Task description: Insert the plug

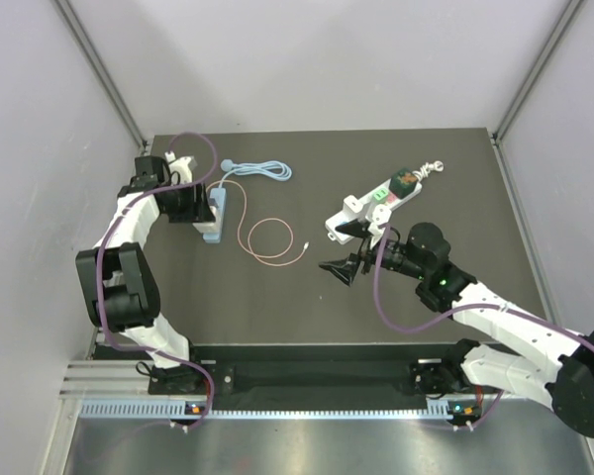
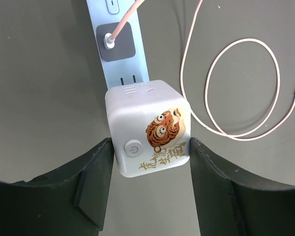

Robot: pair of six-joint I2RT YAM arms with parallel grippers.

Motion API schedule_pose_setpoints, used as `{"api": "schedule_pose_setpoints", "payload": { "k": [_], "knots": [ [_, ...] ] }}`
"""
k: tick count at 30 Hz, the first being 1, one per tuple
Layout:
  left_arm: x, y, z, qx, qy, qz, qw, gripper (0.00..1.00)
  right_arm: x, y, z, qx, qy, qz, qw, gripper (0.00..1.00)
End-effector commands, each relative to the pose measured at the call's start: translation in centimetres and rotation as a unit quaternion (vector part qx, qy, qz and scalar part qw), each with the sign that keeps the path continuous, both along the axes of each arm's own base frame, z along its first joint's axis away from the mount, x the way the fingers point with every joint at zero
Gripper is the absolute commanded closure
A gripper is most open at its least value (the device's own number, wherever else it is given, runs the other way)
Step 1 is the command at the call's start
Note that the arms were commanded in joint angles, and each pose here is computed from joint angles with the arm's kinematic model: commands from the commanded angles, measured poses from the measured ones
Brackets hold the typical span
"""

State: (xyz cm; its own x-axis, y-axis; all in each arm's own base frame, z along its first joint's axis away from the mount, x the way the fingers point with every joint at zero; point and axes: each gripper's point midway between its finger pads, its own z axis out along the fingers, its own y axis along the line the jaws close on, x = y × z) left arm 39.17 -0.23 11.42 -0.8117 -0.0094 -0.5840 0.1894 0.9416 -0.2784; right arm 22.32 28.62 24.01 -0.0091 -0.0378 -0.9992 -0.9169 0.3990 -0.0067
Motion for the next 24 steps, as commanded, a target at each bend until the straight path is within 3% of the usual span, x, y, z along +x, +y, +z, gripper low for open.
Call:
{"api": "schedule_pose_setpoints", "payload": {
  "k": [1, 24],
  "knots": [
    [-0.5, 0.7, 0.6, 0.015, -0.001, 0.007, 1.000, 1.00, 0.1, 0.5, 2.6, 0.015, -0.027, 0.015, 0.999, 0.00],
    [0.5, 0.5, 2.7, -0.001, 0.005, 0.017, 1.000, 1.00, 0.6, 0.9, 1.7, 0.005, -0.018, 0.015, 1.000, 0.00]
  ]
}}
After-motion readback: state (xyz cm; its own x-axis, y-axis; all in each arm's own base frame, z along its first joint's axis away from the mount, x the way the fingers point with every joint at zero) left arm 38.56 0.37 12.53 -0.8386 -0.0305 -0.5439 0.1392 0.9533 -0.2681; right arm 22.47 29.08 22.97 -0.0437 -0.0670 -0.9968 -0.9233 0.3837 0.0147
